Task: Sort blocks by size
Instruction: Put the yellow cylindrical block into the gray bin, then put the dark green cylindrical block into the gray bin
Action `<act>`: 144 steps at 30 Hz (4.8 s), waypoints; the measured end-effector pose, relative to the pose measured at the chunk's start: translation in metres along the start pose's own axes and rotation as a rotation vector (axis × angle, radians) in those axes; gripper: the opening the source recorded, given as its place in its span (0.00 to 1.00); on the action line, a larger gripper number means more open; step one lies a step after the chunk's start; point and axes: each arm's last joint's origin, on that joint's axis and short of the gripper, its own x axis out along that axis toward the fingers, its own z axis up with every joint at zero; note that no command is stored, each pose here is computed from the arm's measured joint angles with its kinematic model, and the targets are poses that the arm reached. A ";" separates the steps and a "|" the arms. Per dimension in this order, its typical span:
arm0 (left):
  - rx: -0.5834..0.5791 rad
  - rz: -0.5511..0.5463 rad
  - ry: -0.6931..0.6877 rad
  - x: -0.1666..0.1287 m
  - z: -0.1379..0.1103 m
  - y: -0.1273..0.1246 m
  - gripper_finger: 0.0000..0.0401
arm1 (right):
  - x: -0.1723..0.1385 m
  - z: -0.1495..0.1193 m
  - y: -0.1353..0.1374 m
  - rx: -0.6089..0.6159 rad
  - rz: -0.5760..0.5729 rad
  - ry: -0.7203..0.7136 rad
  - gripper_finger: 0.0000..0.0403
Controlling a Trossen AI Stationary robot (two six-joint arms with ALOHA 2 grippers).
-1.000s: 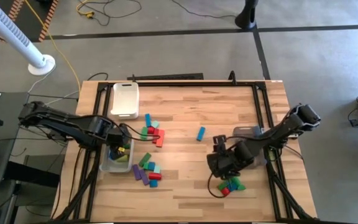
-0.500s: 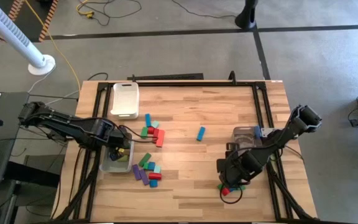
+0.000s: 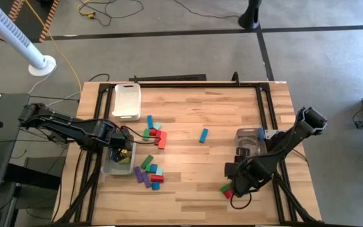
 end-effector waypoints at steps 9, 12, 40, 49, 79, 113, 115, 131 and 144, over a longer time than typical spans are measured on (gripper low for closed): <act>0.041 -0.005 -0.015 0.000 0.001 -0.001 0.53 | -0.002 -0.006 0.006 0.088 0.035 0.028 0.61; 0.061 -0.004 -0.016 0.000 0.001 -0.001 0.56 | -0.002 -0.006 0.007 0.132 0.051 0.035 0.61; 0.181 0.055 -0.292 -0.039 0.029 -0.007 0.58 | 0.046 -0.046 0.052 0.671 0.087 0.079 0.61; 0.184 0.049 -0.302 -0.039 0.030 -0.008 0.58 | 0.059 -0.031 0.040 0.725 0.026 0.121 0.61; 0.195 0.025 -0.343 -0.041 0.034 -0.010 0.58 | 0.089 -0.045 0.060 0.762 -0.022 0.172 0.38; 0.372 -0.008 -0.459 -0.074 0.046 -0.016 0.58 | 0.014 -0.029 0.044 0.654 0.238 0.027 0.39; 0.415 -0.058 -0.513 -0.078 0.048 -0.023 0.58 | 0.012 -0.024 0.043 0.636 0.244 0.011 0.39; 0.869 -0.103 -0.955 -0.075 0.087 -0.101 0.58 | 0.001 0.043 0.010 0.442 0.313 -0.197 0.39; 1.085 -0.028 -1.152 -0.037 0.119 -0.148 0.62 | 0.010 0.106 -0.016 0.267 0.426 -0.517 0.39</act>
